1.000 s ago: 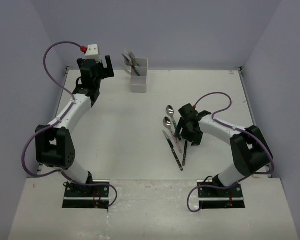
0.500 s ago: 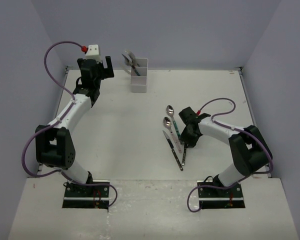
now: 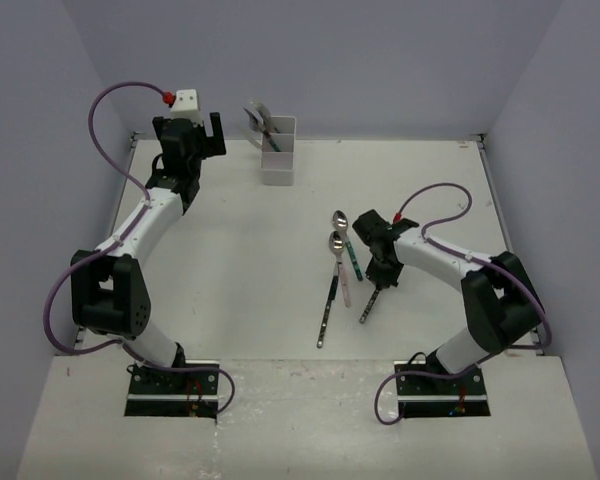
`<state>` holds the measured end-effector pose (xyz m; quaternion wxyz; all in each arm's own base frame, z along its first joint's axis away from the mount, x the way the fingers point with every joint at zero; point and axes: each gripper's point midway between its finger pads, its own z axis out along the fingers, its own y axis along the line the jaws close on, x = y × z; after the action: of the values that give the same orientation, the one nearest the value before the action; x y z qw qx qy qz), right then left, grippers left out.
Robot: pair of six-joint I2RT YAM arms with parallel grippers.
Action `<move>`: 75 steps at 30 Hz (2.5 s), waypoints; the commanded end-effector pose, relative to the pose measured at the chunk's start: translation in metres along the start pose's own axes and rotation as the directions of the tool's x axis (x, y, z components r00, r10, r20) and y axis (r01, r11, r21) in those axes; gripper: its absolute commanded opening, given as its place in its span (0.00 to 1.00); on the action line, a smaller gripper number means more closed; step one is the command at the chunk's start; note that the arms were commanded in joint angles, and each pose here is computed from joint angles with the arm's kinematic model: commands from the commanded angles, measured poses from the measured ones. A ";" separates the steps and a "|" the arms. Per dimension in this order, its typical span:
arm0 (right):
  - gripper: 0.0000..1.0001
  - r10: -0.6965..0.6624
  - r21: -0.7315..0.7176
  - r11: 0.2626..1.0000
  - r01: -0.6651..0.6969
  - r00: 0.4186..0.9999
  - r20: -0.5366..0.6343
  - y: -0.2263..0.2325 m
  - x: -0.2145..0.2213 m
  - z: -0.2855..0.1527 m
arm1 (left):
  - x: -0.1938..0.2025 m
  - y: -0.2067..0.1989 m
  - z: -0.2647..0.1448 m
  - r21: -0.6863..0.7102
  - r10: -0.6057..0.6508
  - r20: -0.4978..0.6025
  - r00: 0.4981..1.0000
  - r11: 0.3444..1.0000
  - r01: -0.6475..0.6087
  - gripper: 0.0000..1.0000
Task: Sort the eating utensils into containers
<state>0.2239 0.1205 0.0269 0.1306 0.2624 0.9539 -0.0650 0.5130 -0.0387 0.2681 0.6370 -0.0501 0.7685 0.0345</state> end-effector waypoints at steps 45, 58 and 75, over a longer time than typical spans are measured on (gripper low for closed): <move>0.07 0.151 -0.189 0.123 0.974 0.169 0.974 0.421 -0.218 -0.172 | -0.004 0.033 -0.007 -0.066 -0.032 0.013 0.999 0.997 0.033 1.00; 0.45 0.094 -0.100 0.098 0.990 0.091 0.991 0.416 -0.209 -0.191 | -0.007 0.036 -0.015 -0.075 -0.050 0.023 0.998 0.996 0.052 1.00; 0.99 0.118 -0.311 0.277 0.909 0.288 0.950 0.288 -0.189 -0.256 | -0.003 0.018 -0.026 0.028 -0.095 -0.001 0.995 0.995 0.095 1.00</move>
<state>0.4845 0.3430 0.2921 0.6589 -0.2897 0.6354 0.2798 0.4889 -0.0217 0.2666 0.6313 -0.0738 0.7719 0.0115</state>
